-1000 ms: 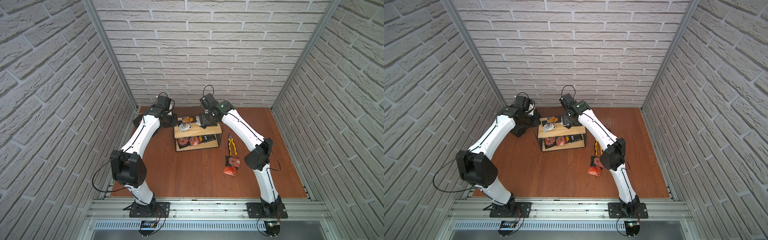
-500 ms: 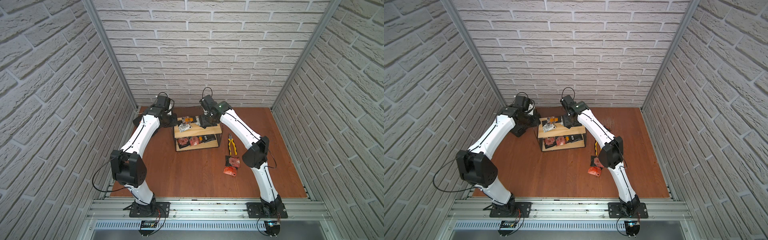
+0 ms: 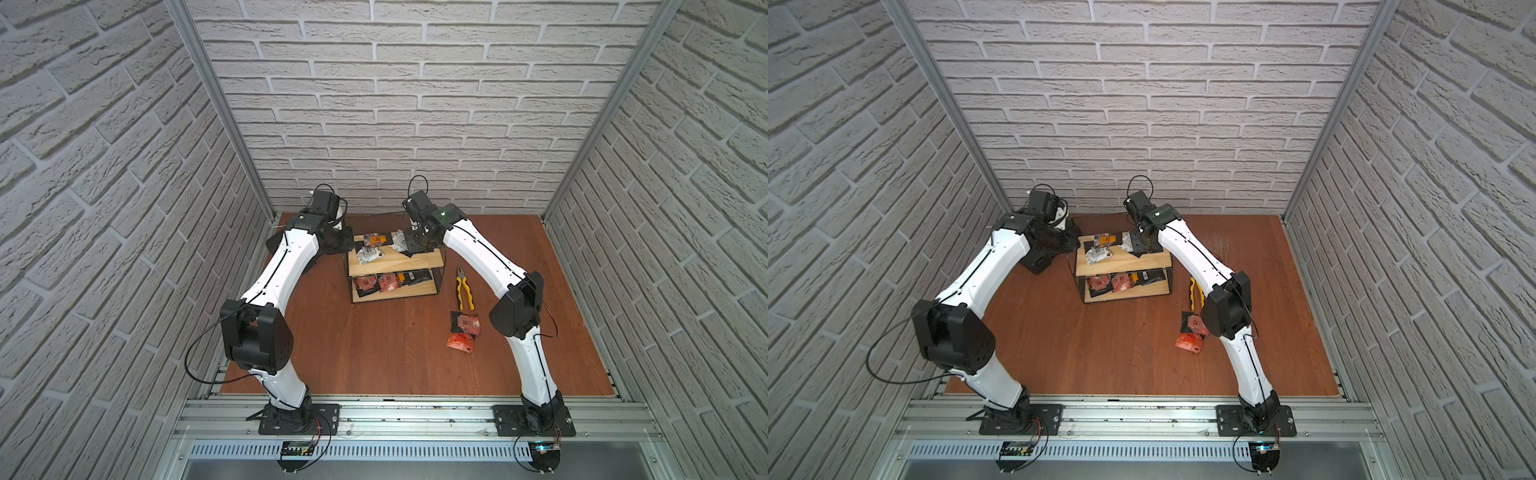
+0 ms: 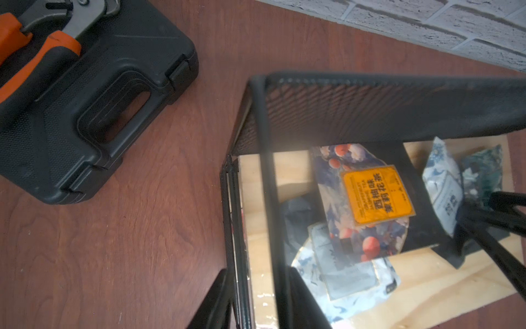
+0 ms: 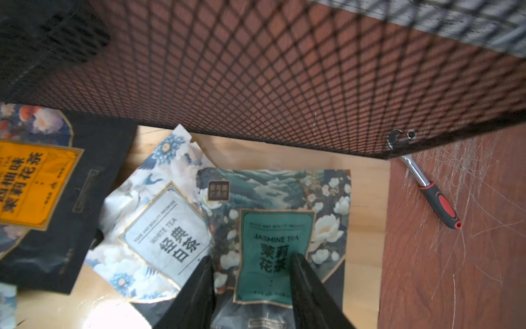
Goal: Remove the tea bags from the shelf
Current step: Pick up the tea bag from the shelf.
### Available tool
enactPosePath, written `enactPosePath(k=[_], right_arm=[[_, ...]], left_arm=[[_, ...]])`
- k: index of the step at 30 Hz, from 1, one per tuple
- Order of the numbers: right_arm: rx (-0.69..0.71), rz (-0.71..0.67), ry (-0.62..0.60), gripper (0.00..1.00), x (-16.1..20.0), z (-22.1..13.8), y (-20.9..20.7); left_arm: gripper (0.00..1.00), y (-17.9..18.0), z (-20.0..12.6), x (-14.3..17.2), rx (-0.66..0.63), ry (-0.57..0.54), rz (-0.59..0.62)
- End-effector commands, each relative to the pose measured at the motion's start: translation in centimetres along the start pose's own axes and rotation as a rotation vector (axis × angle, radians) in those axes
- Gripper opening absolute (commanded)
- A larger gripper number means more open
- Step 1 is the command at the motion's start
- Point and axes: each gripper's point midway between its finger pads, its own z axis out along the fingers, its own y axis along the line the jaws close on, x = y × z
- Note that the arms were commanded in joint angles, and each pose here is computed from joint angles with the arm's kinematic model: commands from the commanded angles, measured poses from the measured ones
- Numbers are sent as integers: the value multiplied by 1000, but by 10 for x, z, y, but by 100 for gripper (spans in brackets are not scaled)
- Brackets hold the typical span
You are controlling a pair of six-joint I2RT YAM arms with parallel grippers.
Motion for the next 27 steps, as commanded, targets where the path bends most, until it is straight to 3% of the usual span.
enactPosePath(k=[1, 11, 17, 27], right_arm=[[35, -12, 124, 41, 33, 9, -6], [-11, 24, 107, 16, 28, 4, 2], [-51, 59, 37, 3, 12, -16, 5], [-124, 117, -134, 3, -22, -77, 5]], left_arm=[[34, 2, 3, -10, 1, -22, 12], [34, 2, 4, -9, 1, -21, 11], [34, 2, 4, -9, 5, -21, 11], [34, 1, 5, -9, 7, -20, 9]])
